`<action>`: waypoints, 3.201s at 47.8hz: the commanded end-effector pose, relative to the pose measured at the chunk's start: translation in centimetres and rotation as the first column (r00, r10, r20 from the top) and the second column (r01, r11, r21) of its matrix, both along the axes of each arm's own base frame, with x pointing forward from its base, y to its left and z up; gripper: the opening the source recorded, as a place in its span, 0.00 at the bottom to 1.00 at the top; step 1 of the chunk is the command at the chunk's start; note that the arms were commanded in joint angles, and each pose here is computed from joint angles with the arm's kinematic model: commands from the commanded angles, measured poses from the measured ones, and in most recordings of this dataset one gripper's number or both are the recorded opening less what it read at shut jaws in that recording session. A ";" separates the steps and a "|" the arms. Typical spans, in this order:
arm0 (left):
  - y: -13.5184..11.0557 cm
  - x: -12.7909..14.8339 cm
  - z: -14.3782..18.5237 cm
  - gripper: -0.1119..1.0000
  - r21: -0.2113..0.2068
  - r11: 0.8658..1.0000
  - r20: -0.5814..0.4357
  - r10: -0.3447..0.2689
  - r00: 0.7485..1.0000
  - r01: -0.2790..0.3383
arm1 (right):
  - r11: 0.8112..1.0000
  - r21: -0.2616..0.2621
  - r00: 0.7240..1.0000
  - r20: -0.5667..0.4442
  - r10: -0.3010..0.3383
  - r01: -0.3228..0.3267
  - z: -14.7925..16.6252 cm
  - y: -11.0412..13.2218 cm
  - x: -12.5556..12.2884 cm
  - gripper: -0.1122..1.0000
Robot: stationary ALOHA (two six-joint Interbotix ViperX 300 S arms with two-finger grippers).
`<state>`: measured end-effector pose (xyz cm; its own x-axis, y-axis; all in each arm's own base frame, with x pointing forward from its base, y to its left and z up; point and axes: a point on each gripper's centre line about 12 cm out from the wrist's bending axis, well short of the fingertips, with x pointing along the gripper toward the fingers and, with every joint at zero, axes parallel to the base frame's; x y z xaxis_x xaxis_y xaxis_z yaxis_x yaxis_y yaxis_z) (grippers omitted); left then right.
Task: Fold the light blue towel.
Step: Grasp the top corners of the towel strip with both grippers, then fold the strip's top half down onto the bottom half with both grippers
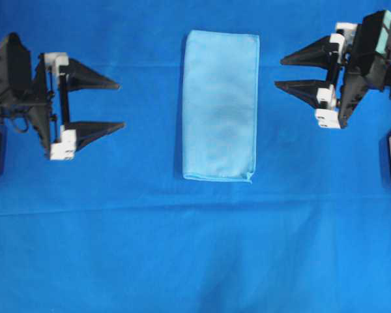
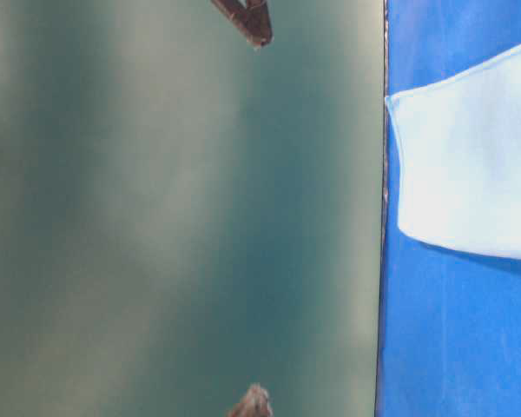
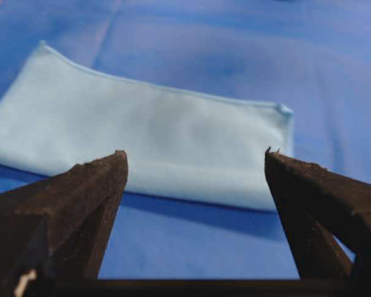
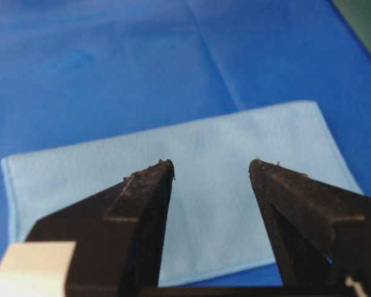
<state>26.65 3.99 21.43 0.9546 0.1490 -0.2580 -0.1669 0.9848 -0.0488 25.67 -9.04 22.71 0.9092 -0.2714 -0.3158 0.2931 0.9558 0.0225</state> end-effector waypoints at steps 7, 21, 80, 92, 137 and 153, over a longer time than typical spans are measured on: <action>3.8 3.9 0.3 0.88 0.008 0.995 -0.008 0.099 0.995 -0.099 | 0.993 0.001 0.987 -0.108 -0.115 0.116 -1.1 -4.6 1.7 0.62; 10.8 9.2 -3.4 0.88 -0.006 0.971 -0.106 0.237 0.966 -0.239 | 0.975 0.012 0.942 -0.262 -0.210 0.221 -5.5 -10.4 3.0 0.62; 16.8 12.7 -14.0 0.19 0.024 0.954 -0.304 0.293 0.907 -0.300 | 0.964 0.105 0.904 -0.385 -0.189 0.246 -14.1 -13.4 5.5 0.13; 16.8 13.1 -11.9 0.13 0.083 0.960 -0.272 0.279 0.921 -0.267 | 0.958 0.100 0.903 -0.373 -0.215 0.270 -12.4 -13.6 5.4 0.13; 9.3 12.6 -5.0 0.13 0.204 0.977 -0.210 0.110 0.972 -0.066 | 0.975 0.084 0.896 -0.416 -0.154 0.206 -6.8 -6.8 4.7 0.13; 0.8 11.9 -7.1 0.13 0.173 0.973 -0.309 -0.092 0.947 0.151 | 0.978 0.174 0.886 -0.464 -0.021 0.114 -7.6 0.5 4.6 0.13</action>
<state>38.64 6.37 13.44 0.8374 0.1442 -0.5273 -0.0576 0.9825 0.1773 30.15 -9.44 14.68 0.6279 -0.2316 -0.7430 0.3865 0.9214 0.0395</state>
